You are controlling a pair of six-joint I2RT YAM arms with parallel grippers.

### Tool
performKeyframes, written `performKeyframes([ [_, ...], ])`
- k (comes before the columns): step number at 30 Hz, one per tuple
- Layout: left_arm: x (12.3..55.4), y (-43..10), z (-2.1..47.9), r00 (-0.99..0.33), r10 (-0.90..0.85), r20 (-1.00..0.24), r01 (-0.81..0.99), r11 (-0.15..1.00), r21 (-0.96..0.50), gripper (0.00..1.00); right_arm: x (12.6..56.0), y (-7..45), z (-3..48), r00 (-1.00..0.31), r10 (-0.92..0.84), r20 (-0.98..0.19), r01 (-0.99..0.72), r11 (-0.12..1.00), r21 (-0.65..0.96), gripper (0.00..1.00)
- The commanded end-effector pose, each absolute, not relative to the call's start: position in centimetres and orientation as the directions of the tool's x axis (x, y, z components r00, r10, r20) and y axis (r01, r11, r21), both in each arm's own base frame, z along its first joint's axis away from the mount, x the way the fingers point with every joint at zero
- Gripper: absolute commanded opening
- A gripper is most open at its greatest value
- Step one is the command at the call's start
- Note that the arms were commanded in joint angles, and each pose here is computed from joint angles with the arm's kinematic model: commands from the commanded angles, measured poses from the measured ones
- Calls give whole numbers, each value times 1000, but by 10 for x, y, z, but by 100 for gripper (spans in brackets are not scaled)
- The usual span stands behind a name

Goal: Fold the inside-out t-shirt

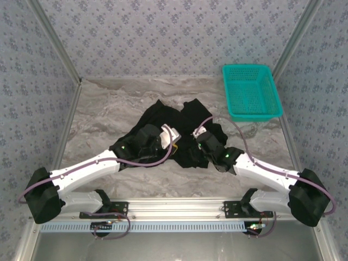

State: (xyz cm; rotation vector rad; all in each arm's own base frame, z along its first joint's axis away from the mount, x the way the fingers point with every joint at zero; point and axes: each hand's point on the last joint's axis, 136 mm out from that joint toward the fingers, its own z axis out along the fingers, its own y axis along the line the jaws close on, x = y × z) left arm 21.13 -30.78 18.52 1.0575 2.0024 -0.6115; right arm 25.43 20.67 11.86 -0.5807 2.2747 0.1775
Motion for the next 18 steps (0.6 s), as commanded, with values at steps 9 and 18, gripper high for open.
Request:
performKeyframes([
  [9,216,-304,212,-360,402,-842,830,549,-93,0,273,187,138,-615,-352,-705,-392,913,-115,35],
  [18,220,-301,207,-374,404,-835,823,560,-97,0,263,209,138,-705,-244,-665,-519,817,251,30],
])
